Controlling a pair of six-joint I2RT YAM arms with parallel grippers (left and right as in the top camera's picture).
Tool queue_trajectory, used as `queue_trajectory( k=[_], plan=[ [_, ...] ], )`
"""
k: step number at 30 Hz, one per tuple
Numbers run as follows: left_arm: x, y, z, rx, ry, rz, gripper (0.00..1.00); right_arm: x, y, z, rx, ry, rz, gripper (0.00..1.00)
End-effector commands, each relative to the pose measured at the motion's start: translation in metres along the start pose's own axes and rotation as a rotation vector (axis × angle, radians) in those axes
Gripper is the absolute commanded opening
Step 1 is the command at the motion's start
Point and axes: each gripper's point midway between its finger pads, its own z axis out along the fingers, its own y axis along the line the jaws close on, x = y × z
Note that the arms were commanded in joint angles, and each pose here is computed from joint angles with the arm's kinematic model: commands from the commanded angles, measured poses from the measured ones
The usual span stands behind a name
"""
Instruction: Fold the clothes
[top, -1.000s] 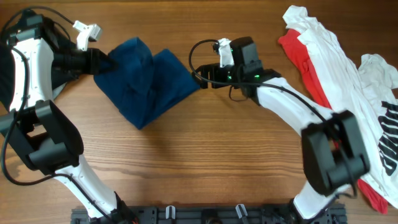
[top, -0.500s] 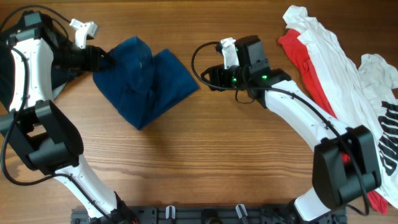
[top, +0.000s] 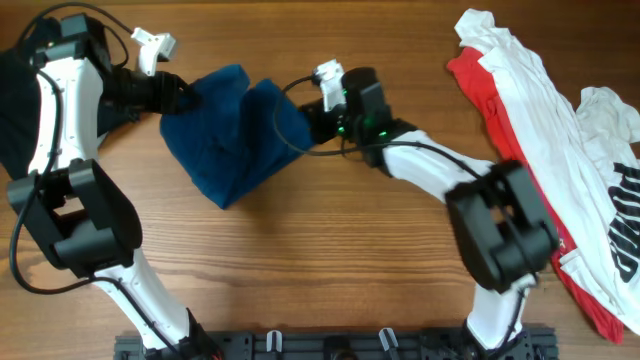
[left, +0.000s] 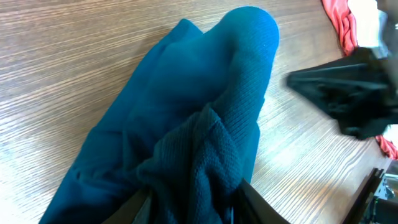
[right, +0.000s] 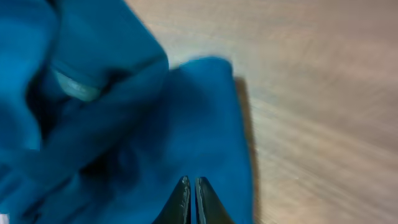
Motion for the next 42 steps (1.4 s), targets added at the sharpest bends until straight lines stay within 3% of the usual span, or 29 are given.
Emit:
queue_trajectory(
  k=[1,8,19,26,36,42],
  plan=[
    [-0.007,-0.013,-0.009,0.009,-0.026,0.018,0.35,0.030,0.002,0.026,-0.033,0.046,0.052,0.04],
    [-0.006,-0.013,-0.008,0.011,-0.022,0.015,0.35,0.065,-0.008,0.042,-0.021,0.118,0.090,0.04],
    [-0.001,-0.016,-0.008,0.021,-0.005,-0.002,0.38,0.146,-0.011,0.014,0.037,0.467,0.219,0.04],
    [-0.001,-0.016,-0.008,0.021,-0.005,-0.002,0.38,0.154,0.030,-0.013,-0.026,0.590,0.361,0.04],
    [-0.001,-0.016,-0.008,0.020,-0.005,-0.001,0.39,0.170,0.084,-0.053,0.000,0.745,0.377,0.05],
    [-0.001,-0.016,-0.008,0.021,-0.005,-0.001,0.39,0.143,0.074,-0.050,0.091,0.619,0.274,0.15]
  ],
)
